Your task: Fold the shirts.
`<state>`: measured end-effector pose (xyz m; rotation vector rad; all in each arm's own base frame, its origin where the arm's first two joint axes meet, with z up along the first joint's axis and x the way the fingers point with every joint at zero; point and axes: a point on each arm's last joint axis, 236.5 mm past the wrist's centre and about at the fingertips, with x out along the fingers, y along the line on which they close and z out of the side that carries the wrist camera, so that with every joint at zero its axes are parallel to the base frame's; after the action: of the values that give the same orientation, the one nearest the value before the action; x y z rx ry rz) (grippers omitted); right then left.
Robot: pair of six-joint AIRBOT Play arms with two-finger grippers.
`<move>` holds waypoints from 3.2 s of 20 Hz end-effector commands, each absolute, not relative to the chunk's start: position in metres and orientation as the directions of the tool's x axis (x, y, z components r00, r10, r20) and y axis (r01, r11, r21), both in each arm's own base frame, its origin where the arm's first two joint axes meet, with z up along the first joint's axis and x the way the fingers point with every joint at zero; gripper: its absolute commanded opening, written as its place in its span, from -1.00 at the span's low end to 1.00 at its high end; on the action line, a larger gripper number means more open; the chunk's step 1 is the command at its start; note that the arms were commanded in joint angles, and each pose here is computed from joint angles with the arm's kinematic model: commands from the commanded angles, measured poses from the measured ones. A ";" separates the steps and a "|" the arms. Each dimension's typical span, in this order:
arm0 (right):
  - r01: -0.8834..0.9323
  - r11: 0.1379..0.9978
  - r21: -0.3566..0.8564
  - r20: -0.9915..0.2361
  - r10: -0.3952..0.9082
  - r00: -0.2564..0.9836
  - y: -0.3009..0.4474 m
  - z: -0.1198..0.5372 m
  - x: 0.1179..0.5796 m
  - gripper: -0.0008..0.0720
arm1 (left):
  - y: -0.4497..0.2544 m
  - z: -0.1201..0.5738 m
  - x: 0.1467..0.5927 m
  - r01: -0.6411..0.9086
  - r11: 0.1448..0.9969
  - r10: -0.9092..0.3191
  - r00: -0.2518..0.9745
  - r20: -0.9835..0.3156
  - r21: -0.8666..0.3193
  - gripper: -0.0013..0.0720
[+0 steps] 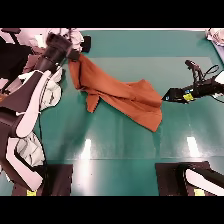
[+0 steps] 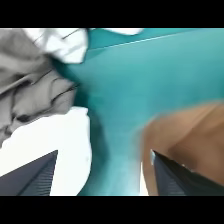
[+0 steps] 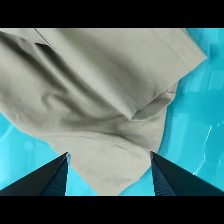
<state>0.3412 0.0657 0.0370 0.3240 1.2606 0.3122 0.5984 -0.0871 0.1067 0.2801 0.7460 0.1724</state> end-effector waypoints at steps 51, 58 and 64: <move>-0.121 0.916 0.381 -0.915 0.393 0.089 0.073 0.026 0.299 0.73 | -0.217 -0.014 0.406 0.341 0.863 0.139 0.550 -0.823 0.373 -0.90; -0.104 0.928 0.357 -0.932 0.362 0.028 0.061 0.006 0.270 0.73 | -0.185 0.048 0.402 0.235 0.909 0.152 0.582 -0.798 0.345 -0.90; 0.012 0.840 0.542 -0.808 0.516 0.285 0.067 -0.011 0.272 0.72 | -0.181 0.047 0.403 0.231 0.911 0.156 0.573 -0.804 0.341 -0.90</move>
<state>0.2625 0.0653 -0.0072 0.3698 1.3815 0.3693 0.4039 -0.1833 0.0454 0.4432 0.9614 -0.0492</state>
